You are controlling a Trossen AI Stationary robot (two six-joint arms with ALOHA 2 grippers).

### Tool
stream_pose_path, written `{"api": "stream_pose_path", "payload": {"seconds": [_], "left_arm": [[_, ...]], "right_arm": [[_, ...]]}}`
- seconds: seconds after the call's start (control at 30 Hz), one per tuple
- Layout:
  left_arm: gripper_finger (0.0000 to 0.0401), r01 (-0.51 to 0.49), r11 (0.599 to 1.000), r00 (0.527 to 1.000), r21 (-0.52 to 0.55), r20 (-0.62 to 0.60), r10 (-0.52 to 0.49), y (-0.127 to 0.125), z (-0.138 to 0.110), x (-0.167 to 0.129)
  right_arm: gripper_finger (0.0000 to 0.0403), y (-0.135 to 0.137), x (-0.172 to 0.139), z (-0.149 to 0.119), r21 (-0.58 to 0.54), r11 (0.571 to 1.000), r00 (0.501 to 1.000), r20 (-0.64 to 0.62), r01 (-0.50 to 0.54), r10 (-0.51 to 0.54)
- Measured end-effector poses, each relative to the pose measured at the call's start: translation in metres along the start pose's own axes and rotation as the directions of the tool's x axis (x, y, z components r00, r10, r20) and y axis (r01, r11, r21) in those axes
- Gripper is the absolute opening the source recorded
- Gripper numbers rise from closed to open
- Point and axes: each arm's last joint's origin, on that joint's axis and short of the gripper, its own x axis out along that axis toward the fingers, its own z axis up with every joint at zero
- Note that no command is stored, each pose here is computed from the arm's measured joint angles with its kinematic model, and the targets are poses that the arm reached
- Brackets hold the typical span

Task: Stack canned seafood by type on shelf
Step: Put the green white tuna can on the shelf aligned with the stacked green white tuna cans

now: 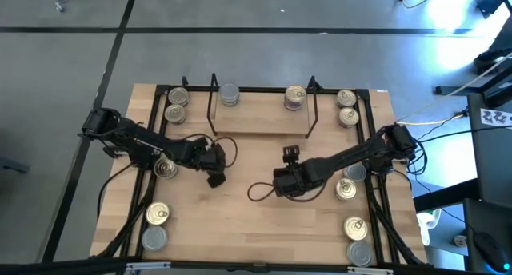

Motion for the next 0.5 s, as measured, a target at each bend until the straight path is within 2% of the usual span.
{"api": "stream_pose_path", "payload": {"seconds": [0.1,0.3,0.5], "left_arm": [[0.0033,0.074,0.996,0.997,0.044,0.027,-0.075,-0.009,0.001,0.0],[0.0033,0.09,0.994,0.994,0.067,0.054,-0.093,-0.025,0.001,0.015],[0.0033,0.233,0.966,0.953,0.112,0.172,-0.25,-0.048,0.011,0.032]], "right_arm": [[0.0254,0.011,0.002,-0.007,-0.007,1.0,1.0,-0.01,-0.004,0.004],[0.0254,0.027,0.005,-0.016,0.03,1.0,1.0,-0.015,-0.008,0.008],[0.0254,0.036,0.0,-0.014,0.033,0.999,1.0,0.023,-0.01,0.01]]}}
